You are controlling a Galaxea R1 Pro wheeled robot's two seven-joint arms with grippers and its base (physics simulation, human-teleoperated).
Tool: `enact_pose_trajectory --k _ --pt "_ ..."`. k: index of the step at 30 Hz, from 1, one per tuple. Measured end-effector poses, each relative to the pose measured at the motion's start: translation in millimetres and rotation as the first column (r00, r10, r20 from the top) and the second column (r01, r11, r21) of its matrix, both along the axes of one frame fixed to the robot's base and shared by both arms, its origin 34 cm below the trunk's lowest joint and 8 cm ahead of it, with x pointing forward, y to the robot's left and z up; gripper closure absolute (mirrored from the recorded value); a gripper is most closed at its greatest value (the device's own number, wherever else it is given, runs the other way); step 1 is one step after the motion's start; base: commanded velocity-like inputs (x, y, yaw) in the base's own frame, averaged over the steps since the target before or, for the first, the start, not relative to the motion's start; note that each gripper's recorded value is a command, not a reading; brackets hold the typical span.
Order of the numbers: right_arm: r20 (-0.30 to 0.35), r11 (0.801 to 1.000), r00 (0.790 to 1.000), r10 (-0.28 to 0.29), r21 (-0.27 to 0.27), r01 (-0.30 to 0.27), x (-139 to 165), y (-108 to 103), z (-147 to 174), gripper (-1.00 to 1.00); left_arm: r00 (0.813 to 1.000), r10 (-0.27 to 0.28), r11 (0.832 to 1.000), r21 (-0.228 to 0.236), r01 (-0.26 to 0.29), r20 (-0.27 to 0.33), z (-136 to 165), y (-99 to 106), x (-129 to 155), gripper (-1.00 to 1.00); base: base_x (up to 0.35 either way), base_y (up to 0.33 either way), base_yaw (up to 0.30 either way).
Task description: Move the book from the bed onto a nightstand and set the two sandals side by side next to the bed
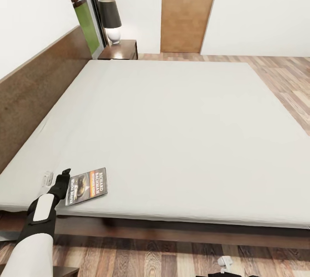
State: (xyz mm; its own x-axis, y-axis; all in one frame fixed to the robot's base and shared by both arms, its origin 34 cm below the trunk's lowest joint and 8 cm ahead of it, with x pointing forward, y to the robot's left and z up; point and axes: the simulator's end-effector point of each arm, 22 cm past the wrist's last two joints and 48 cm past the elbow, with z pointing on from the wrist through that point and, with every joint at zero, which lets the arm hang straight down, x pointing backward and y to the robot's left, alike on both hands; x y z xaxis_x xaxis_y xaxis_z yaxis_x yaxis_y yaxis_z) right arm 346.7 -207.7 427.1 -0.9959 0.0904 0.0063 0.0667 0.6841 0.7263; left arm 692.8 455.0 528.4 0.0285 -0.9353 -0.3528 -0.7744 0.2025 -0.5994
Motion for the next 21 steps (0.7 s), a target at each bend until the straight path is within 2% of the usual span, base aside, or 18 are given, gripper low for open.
enact_pose_trajectory --k 21 --pt "0.0 1.0 1.0 0.0 0.0 0.0 -0.1 0.0 0.0 -1.0 1.0 0.001 1.0 -0.001 -0.001 0.001 0.0 -0.2 0.2 -1.0 0.0 -0.024 0.0"
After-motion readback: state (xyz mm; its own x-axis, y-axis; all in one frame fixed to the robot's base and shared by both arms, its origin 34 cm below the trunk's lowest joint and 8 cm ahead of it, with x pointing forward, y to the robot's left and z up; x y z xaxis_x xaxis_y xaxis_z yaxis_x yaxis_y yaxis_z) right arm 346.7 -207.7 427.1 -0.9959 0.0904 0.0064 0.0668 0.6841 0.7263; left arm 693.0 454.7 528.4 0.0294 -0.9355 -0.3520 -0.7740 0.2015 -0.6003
